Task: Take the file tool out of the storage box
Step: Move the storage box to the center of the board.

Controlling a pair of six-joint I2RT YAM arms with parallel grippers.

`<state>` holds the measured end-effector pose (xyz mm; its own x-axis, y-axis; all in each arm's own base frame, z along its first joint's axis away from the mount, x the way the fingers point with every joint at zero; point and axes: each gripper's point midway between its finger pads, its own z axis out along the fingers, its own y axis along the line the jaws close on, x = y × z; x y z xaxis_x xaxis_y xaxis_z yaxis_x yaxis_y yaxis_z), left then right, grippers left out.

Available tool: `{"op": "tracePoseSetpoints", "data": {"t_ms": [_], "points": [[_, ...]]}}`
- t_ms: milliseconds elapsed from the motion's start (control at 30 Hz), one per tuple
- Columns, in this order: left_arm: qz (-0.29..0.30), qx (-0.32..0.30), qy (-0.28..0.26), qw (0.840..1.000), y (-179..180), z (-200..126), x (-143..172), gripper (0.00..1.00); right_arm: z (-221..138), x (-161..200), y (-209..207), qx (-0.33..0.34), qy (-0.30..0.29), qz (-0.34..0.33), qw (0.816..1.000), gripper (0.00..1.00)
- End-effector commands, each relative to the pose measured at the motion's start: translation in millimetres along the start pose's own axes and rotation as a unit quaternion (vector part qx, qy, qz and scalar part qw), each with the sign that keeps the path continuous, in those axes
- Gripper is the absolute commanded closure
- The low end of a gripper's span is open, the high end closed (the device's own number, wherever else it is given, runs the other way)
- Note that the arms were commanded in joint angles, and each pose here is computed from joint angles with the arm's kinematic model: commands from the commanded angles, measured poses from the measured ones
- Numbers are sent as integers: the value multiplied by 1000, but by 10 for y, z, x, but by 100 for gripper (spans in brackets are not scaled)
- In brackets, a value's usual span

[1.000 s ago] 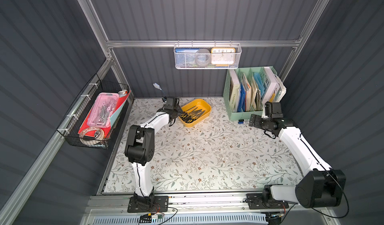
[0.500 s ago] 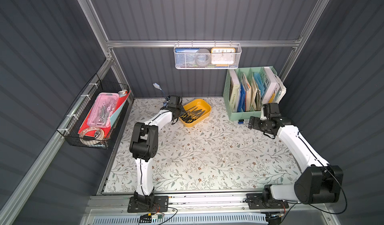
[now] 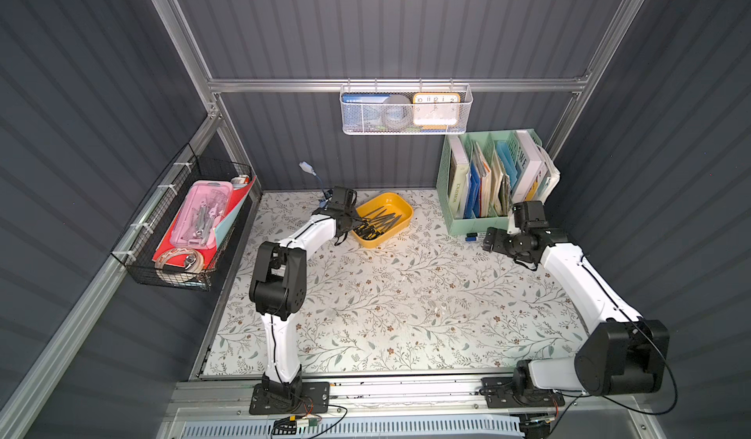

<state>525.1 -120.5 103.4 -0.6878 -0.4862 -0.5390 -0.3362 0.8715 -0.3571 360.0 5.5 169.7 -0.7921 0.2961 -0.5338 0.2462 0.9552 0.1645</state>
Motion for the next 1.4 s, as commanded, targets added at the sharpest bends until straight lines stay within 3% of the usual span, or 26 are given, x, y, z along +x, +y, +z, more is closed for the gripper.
{"op": "tracePoseSetpoints", "data": {"t_ms": [0, 133, 267, 500, 933, 1067, 1233, 1367], "points": [[6, -21, 16, 1000, 115, -28, 119, 43, 85, 105, 12, -3, 22, 7, 1000, 4], [8, -21, 36, 999, 151, 123, 264, 46, 95, 130, -6, 1, 27, 5, 1000, 4], [10, -24, 43, 999, 168, 177, 314, 60, 97, 136, -9, 2, 29, 5, 1000, 4], [21, -28, 58, 998, 195, 236, 394, 63, 123, 179, 1, -1, 41, 7, 999, 5], [63, -31, 72, 995, 176, 209, 397, 100, 66, 199, 51, -14, 50, 4, 999, 6], [122, -8, 85, 989, 93, 184, 449, 100, -13, 183, 163, -40, 55, -7, 998, 6], [212, 33, 89, 973, -50, 68, 551, 100, -136, 219, 485, -97, 56, -68, 991, 6], [319, 79, 106, 938, -318, -83, 877, 100, -232, 268, 789, -148, 52, -122, 980, 6]]}}
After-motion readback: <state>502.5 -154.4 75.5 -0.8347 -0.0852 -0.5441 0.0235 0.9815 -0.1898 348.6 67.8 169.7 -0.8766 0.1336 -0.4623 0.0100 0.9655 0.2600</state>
